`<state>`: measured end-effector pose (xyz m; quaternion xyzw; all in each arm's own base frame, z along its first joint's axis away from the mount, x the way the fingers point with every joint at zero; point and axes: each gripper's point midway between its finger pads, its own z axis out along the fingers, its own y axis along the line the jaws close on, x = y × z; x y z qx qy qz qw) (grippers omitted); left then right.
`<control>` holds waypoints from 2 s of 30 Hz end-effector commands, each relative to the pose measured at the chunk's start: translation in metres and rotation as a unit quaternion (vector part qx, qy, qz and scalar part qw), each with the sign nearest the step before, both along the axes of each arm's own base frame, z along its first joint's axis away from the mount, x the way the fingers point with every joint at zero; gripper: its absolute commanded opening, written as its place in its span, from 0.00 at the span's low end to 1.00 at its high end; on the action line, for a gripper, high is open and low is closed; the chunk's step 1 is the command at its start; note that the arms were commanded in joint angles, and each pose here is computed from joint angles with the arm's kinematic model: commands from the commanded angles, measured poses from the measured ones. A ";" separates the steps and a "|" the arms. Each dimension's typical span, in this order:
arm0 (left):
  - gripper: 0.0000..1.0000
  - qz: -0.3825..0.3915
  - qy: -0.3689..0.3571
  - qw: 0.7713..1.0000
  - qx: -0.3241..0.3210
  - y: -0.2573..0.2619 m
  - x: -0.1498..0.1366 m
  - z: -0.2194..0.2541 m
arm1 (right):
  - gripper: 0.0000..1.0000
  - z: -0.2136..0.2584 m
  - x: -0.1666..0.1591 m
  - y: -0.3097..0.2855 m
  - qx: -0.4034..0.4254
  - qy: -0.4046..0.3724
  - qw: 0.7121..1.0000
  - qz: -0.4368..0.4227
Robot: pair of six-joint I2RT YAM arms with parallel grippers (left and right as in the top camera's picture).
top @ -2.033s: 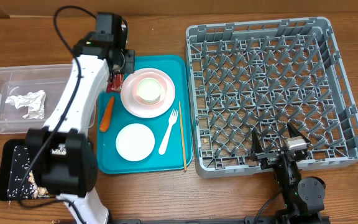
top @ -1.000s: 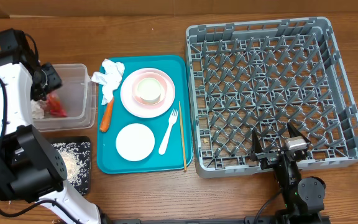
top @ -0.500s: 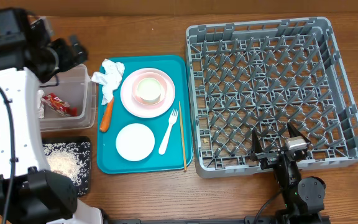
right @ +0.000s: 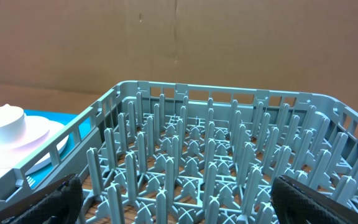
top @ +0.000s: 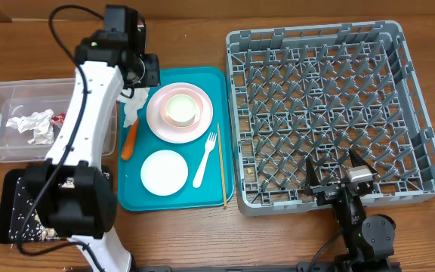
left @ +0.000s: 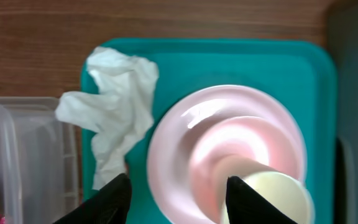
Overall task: Sort waste into correct bins and load items into the dishwasher
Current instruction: 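Grasp the remaining white napkin on the teal tray with the left gripper, then drop the napkin into the clear bin with the left gripper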
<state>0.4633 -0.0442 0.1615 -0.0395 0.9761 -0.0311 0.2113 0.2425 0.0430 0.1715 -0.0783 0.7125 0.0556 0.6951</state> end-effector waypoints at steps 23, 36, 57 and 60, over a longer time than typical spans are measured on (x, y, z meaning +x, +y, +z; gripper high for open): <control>0.56 0.027 0.099 0.991 0.081 0.035 0.017 -0.122 | 1.00 -0.002 0.000 -0.002 0.000 -0.002 1.000 -0.005; 0.55 0.044 0.106 0.989 0.092 0.053 0.019 -0.139 | 1.00 -0.002 0.000 -0.002 0.000 -0.002 1.000 -0.005; 0.04 0.050 0.055 0.996 0.058 0.046 0.029 -0.054 | 1.00 -0.002 0.000 -0.002 0.000 -0.002 1.000 -0.005; 0.04 0.081 0.023 0.996 0.036 0.044 0.020 -0.004 | 1.00 -0.002 0.000 -0.002 0.000 -0.002 1.000 -0.005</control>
